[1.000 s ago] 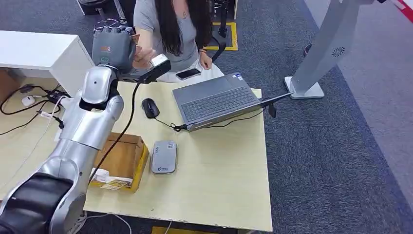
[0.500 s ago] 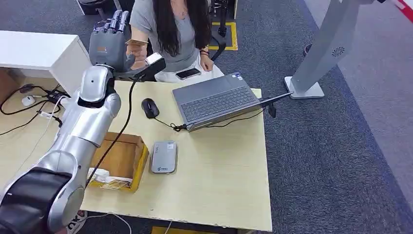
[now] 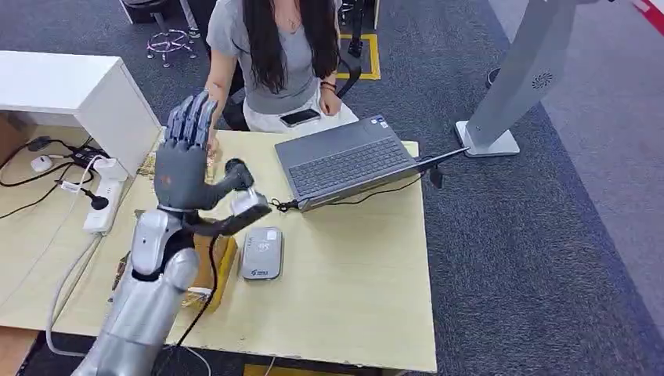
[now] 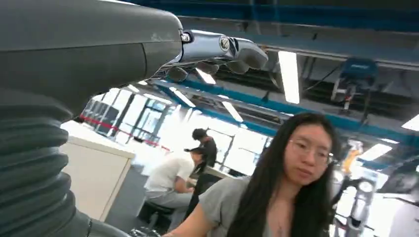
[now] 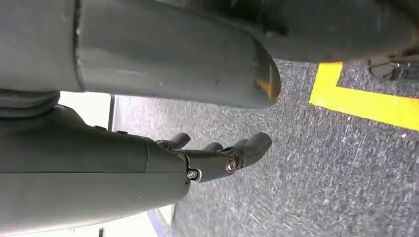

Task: Pass the card to the sensor for recognition and then transmit it.

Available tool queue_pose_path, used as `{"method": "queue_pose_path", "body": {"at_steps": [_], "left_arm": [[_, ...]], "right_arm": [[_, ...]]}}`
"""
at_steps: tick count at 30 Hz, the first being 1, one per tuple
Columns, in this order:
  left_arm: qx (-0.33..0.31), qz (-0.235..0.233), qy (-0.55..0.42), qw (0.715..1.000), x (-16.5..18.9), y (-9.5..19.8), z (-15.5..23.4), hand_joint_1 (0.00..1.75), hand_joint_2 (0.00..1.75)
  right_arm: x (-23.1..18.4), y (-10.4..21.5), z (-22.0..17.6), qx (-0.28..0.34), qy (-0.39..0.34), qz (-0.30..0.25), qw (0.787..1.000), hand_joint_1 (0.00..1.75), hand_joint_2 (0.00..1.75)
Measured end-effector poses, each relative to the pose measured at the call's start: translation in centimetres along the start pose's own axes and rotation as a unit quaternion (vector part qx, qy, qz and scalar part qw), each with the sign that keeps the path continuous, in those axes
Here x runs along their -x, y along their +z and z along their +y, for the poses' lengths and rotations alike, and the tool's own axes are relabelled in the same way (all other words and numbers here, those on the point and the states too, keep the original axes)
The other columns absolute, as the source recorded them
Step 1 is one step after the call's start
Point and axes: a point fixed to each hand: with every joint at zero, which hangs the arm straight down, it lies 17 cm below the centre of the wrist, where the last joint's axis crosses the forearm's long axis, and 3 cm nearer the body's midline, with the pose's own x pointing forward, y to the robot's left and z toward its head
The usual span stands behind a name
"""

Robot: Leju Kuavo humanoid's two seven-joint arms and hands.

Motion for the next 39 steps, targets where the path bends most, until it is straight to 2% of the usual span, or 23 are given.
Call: {"method": "queue_pose_path", "body": {"at_steps": [3,10,12,16,19,24,29,33,39], "left_arm": [[0.002,-0.003,0.006,1.0,-0.9,2.8,0.8,0.0,1.75],[-0.013,-0.013,0.012,1.0,-1.8,3.9,2.7,0.0,1.75],[-0.011,-0.025,0.014,1.0,-2.4,5.4,3.0,0.0,1.75],[0.007,-0.043,0.017,0.999,-3.6,10.5,3.3,0.0,1.75],[0.049,-0.024,0.029,0.998,-3.5,14.9,2.7,0.0,1.75],[0.148,0.055,0.049,0.986,-0.3,21.5,0.8,0.0,1.75],[0.207,0.108,0.057,0.971,1.9,26.4,0.3,0.0,1.75],[0.225,0.122,0.051,0.965,2.8,28.2,0.4,0.0,1.75],[0.232,0.13,0.046,0.963,3.2,29.0,0.5,0.0,1.75]], "right_arm": [[0.1,0.0,0.0,-0.001,-0.009,0.002,1.0,0.0,0.0],[0.1,0.0,-0.1,0.0,-0.018,0.003,1.0,0.0,0.0],[0.2,0.0,-0.1,0.002,-0.023,0.004,1.0,0.0,0.0],[0.2,0.0,0.0,0.002,-0.035,0.005,0.999,0.0,0.0],[-0.2,0.0,0.1,0.004,-0.053,-0.005,0.999,0.0,0.0],[-0.1,0.0,0.4,0.001,-0.075,-0.003,0.997,0.0,0.0],[0.6,0.0,0.7,-0.003,-0.085,0.011,0.996,0.0,0.0],[0.7,0.0,0.8,-0.005,-0.089,0.014,0.996,0.0,0.0],[0.8,0.0,0.8,-0.005,-0.092,0.015,0.996,0.0,0.0]]}}
